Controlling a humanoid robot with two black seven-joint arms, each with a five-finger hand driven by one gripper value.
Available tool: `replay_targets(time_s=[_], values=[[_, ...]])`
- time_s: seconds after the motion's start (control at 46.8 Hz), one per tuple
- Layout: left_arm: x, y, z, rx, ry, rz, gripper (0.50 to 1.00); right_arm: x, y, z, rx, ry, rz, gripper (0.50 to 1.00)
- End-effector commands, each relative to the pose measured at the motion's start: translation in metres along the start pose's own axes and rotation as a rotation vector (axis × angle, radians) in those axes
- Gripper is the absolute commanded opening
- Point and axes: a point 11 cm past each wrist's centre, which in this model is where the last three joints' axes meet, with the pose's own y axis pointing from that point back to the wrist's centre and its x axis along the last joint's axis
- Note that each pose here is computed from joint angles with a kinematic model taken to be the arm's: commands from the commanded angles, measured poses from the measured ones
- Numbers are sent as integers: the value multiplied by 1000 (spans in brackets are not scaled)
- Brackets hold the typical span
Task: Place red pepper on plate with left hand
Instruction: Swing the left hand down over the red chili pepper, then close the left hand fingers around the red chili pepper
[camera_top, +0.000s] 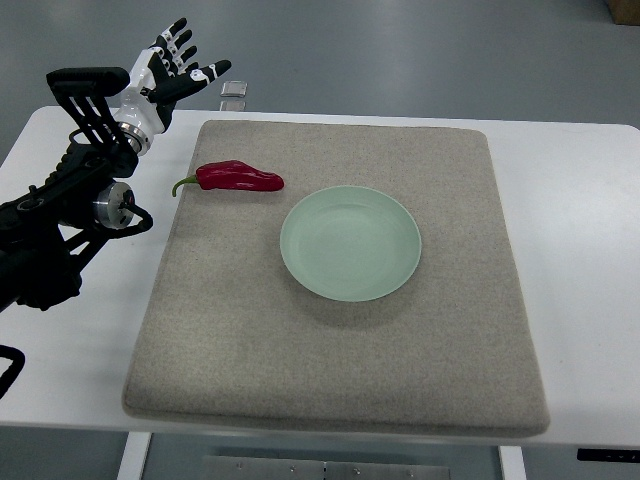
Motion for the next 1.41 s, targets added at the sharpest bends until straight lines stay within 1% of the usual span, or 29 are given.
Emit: replay_targets(time_s=[0.0, 0.171, 0.363, 0.491, 0.598, 0.79, 0.983, 1.196, 1.324, 1.388], values=[[2, 2, 3, -6, -126, -49, 996, 0, 0, 0, 0, 0, 0, 928], [2, 6, 1, -1, -367, -164, 996, 0, 0, 0, 0, 1, 0, 928], [5, 13, -9, 26, -577, -245, 996, 0, 0, 0, 0, 0, 0, 928], [1, 17, -18, 42, -729, -328, 996, 0, 0, 0, 0, 0, 0, 928], [-2, 18, -18, 33, -868, -387, 996, 0, 0, 0, 0, 0, 0, 928], [-4, 15, -14, 17, -939, -410, 996, 0, 0, 0, 0, 0, 0, 928], [-6, 16, -18, 20, -1079, -459, 994, 0, 0, 0, 0, 1, 0, 928], [4, 15, -19, 33, -1181, -474, 992, 0, 0, 0, 0, 0, 0, 928], [9, 16, -22, 51, -1224, -487, 981, 0, 0, 0, 0, 0, 0, 928], [10, 17, -24, 55, -1235, -489, 966, 0, 0, 0, 0, 0, 0, 928]])
